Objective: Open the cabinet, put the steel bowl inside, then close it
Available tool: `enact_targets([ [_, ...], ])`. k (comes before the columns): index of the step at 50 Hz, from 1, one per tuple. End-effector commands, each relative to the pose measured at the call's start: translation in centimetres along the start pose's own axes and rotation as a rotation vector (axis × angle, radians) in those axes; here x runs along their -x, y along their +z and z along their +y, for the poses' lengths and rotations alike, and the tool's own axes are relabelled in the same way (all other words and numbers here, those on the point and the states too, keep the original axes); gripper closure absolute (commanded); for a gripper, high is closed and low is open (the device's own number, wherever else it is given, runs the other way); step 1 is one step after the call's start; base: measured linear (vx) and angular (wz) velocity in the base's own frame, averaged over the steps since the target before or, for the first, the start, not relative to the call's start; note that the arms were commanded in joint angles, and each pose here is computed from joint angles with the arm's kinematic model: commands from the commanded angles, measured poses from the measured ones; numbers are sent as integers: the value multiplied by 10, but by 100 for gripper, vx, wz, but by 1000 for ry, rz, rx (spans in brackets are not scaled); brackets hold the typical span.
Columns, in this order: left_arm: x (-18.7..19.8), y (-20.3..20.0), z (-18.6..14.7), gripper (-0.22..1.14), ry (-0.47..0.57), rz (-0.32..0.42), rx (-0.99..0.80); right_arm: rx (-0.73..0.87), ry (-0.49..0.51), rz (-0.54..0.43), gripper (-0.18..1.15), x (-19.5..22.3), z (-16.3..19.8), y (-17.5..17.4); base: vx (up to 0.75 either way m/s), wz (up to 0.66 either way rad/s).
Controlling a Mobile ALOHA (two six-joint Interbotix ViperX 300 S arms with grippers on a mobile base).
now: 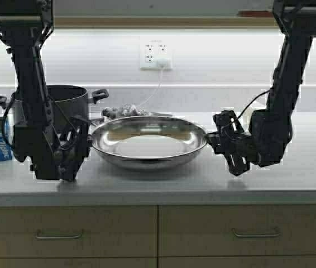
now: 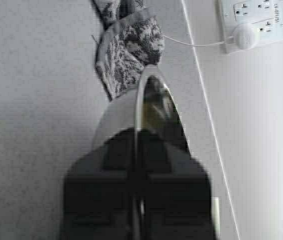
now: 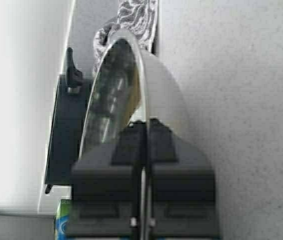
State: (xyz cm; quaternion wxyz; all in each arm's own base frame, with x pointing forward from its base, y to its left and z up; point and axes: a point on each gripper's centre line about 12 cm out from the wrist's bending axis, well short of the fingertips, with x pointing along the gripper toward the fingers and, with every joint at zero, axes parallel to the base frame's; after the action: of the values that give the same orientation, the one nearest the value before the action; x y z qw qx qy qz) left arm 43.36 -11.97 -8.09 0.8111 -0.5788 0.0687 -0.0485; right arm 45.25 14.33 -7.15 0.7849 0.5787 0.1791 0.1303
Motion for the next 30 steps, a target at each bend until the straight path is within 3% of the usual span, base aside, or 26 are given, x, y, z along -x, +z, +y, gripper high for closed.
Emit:
enact_targets([
  [1, 1, 7, -10, 91, -4, -12, -2, 13, 60, -10, 91, -4, 20, 4, 0, 0],
  [30, 55, 18, -59, 90, -94, 37, -25, 4, 157, 9, 91, 53, 62, -4, 0, 0],
])
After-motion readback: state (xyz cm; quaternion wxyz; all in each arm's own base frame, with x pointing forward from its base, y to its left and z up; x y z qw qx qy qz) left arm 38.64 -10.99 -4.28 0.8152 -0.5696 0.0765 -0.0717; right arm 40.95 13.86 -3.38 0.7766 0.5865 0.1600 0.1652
